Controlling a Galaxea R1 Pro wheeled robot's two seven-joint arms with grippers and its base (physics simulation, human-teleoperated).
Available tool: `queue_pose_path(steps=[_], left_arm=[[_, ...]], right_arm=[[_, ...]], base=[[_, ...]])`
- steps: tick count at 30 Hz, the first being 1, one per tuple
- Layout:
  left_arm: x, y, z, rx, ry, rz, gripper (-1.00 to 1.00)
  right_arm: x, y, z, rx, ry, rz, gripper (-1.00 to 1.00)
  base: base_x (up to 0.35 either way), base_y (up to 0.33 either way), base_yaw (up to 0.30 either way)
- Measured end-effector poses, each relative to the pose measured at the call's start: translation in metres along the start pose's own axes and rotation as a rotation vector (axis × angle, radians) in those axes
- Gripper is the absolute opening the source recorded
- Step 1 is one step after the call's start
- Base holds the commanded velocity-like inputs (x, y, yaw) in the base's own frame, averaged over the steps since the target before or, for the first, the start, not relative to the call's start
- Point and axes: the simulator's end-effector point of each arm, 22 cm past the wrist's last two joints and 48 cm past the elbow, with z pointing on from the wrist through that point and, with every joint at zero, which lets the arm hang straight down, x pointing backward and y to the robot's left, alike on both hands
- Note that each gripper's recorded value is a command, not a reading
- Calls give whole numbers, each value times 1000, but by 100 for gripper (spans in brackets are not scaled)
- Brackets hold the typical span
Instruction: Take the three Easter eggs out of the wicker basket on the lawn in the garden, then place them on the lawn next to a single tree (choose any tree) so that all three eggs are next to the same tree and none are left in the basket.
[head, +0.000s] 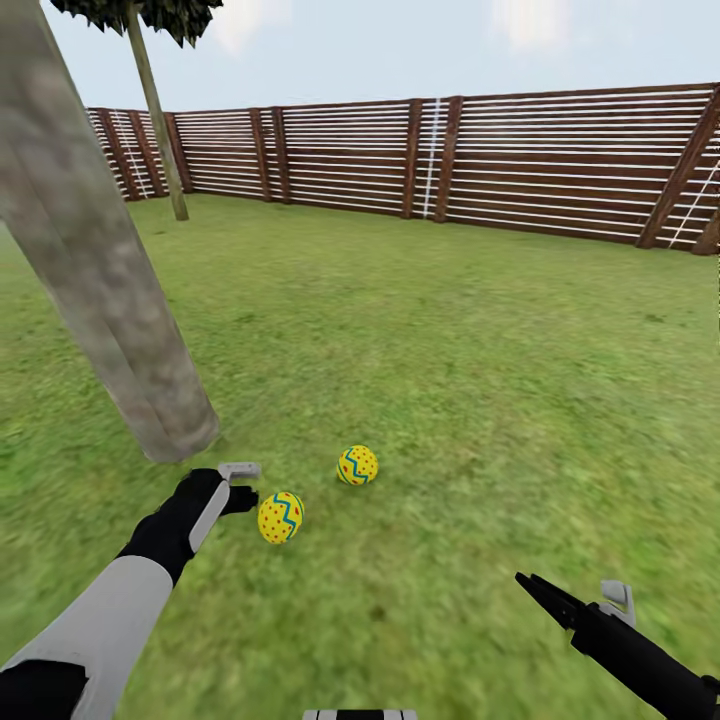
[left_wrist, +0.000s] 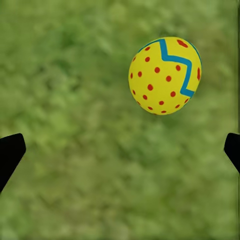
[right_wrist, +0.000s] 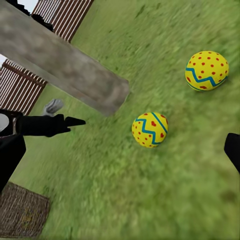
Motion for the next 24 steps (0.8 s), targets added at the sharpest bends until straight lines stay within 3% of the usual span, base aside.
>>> queue_pose_path(steps=[8,24], left_arm=[[-13,0,-17,3,-33,-1,100],[-39,3,-52,6,-98,-8,100]], right_arm=[[-8,10,-3,-12,-16,-20,100],[-23,31,-10,-44,-52,-58,100]], base=[[0,0,40],[-21,0,222]])
